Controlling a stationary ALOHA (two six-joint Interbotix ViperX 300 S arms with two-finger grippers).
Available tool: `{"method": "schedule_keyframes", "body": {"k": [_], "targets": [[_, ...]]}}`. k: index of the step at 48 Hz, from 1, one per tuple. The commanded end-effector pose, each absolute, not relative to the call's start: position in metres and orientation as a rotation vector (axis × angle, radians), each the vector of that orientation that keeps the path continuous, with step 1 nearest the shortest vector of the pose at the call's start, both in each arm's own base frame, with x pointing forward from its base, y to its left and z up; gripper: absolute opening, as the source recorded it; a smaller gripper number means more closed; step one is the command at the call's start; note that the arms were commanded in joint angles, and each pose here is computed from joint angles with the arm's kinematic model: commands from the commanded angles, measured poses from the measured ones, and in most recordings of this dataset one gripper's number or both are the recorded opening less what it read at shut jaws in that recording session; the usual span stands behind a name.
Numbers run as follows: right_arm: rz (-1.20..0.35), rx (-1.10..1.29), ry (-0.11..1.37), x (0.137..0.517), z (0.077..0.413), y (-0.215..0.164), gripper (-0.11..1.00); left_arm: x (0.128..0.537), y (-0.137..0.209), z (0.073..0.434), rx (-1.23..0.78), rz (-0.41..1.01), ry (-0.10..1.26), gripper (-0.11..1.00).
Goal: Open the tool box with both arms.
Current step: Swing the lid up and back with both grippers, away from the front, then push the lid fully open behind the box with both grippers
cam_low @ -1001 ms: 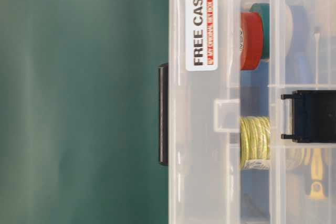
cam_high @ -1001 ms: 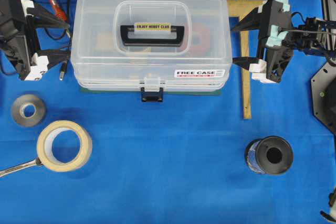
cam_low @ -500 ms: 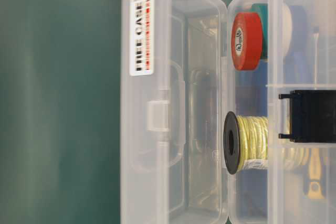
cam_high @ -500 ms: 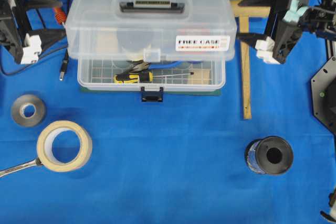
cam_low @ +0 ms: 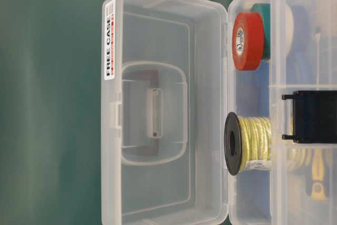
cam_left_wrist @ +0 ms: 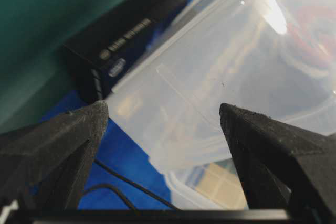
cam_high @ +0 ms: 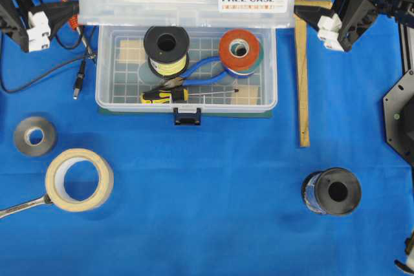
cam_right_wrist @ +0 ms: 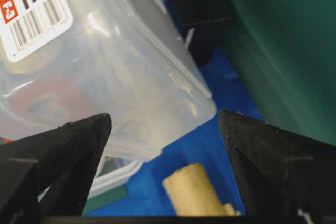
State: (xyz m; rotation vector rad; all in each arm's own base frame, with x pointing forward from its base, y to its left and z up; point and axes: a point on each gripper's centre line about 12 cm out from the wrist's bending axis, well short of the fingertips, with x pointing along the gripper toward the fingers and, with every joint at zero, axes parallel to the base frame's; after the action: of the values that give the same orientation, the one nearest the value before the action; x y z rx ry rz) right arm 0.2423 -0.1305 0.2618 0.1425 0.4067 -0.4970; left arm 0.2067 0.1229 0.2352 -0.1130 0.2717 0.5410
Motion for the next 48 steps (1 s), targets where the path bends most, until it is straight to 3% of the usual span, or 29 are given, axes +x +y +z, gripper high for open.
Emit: {"method": "schedule_keyframes", "body": {"k": [1, 30, 48], "targets": [[-0.51, 0.132, 0.305, 0.251, 0.29, -0.139, 0.86, 0.215, 0.131, 0.259, -0.088, 0.552, 0.184, 0.89], [-0.66, 0.151, 0.343, 0.238, 0.277, -0.185, 0.86, 0.236, 0.196, 0.242, -0.051, 0.686, 0.291, 0.89], [-0.694, 0.135, 0.377, 0.245, 0.27, -0.208, 0.86, 0.227, 0.198, 0.239, -0.067, 0.709, 0.306, 0.89]]}}
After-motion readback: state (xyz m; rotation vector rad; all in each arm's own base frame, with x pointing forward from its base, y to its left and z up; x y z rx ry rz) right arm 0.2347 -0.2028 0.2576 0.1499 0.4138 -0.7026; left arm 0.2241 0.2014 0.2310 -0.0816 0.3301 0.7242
